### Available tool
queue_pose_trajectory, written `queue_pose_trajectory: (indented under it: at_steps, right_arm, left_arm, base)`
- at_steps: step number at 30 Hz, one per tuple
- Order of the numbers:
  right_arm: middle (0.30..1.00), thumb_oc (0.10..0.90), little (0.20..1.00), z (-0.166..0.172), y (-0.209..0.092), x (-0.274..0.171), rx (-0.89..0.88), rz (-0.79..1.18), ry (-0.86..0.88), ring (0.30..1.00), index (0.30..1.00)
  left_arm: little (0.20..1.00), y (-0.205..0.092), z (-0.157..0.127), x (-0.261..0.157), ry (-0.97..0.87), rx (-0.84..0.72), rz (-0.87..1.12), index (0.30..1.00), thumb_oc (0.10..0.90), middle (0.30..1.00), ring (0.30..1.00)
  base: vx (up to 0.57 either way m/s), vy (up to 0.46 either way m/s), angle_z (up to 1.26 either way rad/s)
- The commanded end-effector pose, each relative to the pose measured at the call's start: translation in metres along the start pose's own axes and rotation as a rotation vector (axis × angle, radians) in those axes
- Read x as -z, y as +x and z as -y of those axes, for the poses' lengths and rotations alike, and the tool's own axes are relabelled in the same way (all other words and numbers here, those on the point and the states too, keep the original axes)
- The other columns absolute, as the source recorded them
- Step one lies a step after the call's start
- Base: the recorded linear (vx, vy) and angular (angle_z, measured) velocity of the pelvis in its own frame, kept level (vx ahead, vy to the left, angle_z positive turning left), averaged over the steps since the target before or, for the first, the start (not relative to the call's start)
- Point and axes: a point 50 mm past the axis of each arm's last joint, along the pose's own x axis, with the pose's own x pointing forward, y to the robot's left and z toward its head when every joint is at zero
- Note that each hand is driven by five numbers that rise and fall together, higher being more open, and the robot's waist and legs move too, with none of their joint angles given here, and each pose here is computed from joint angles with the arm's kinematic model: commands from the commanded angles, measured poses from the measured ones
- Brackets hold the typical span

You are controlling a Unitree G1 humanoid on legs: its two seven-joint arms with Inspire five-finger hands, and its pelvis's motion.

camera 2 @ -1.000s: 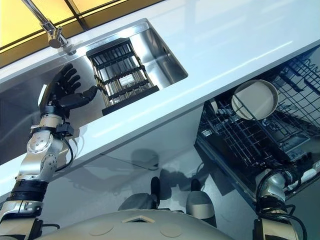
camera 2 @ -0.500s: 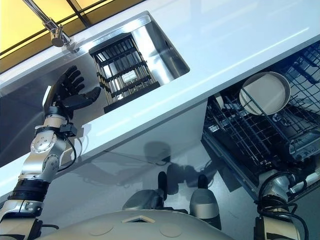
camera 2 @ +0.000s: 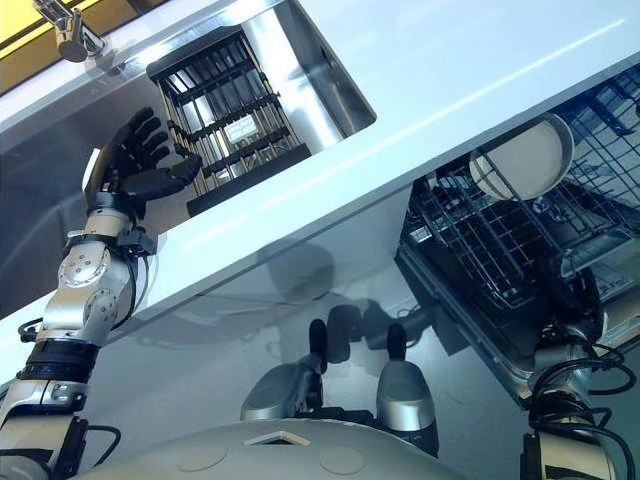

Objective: Pick up plates and place into dishwasher.

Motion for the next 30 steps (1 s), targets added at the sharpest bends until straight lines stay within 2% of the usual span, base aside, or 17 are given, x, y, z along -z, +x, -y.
queue_pose_trajectory:
  at_steps: [1, 5, 7, 8, 9, 14, 18, 21, 25, 30]
  right_arm:
    - [0.9, 0.8, 0.9, -0.162, 0.003, -0.068, -0.668, 0.267, 0.023, 0.9, 0.9]
    - [0.9, 0.8, 0.9, -0.221, -0.018, -0.097, -0.807, 0.434, 0.003, 0.9, 0.9]
    - [0.9, 0.8, 0.9, -0.262, -0.038, -0.117, -0.888, 0.528, -0.001, 0.9, 0.9]
    - [0.9, 0.8, 0.9, -0.263, -0.038, -0.117, -0.889, 0.529, -0.002, 0.9, 0.9]
    - [0.9, 0.8, 0.9, -0.287, -0.052, -0.133, -0.934, 0.607, -0.014, 0.9, 0.9]
    - [0.9, 0.8, 0.9, -0.329, -0.081, -0.17, -0.949, 0.771, 0.0, 0.9, 0.9]
    - [0.9, 0.8, 0.9, -0.332, -0.081, -0.178, -0.889, 0.815, -0.021, 0.9, 0.9]
    - [0.9, 0.8, 0.9, -0.322, -0.069, -0.176, -0.819, 0.803, -0.054, 0.9, 0.9]
    - [0.9, 0.8, 0.9, -0.291, -0.045, -0.158, -0.683, 0.739, -0.115, 0.9, 0.9]
    - [0.9, 0.8, 0.9, -0.234, -0.016, -0.124, -0.481, 0.608, -0.201, 0.9, 0.9]
  left_arm:
    - [0.9, 0.024, -0.005, -0.061, 0.012, -0.017, 0.263, 0.9, 0.8, 0.9, 0.9]
    - [0.9, 0.023, -0.002, -0.054, 0.008, -0.017, 0.249, 0.9, 0.8, 0.9, 0.9]
    - [0.9, 0.024, 0.003, -0.049, 0.003, -0.016, 0.236, 0.9, 0.8, 0.9, 0.9]
    - [0.9, 0.024, 0.002, -0.049, 0.002, -0.017, 0.238, 0.9, 0.8, 0.9, 0.9]
    - [0.9, 0.024, 0.004, -0.045, 0.0, -0.012, 0.228, 0.9, 0.8, 0.9, 0.9]
    - [0.9, 0.027, 0.007, -0.039, 0.007, 0.004, 0.21, 0.9, 0.8, 0.9, 0.9]
    - [0.9, 0.028, 0.006, -0.038, 0.012, 0.024, 0.206, 0.9, 0.8, 0.9, 0.9]
    - [0.9, 0.027, 0.006, -0.039, 0.016, 0.04, 0.21, 0.9, 0.8, 0.9, 0.9]
    - [0.9, 0.026, 0.005, -0.042, 0.012, 0.048, 0.216, 0.9, 0.8, 0.9, 0.9]
    - [0.9, 0.021, 0.004, -0.043, -0.003, 0.046, 0.22, 0.9, 0.8, 0.9, 0.9]
  base:
    - [0.03, -0.013, -0.01]
    - [0.04, 0.014, 0.0]
    - [0.06, 0.031, 0.01]
    - [0.07, 0.034, 0.01]
    - [0.06, 0.025, 0.03]
    - [0.07, 0.036, 0.14]
    - [0.02, 0.023, 0.15]
    - [0.01, 0.035, 0.2]
    - [0.01, 0.055, 0.08]
    - [-0.01, 0.1, 0.08]
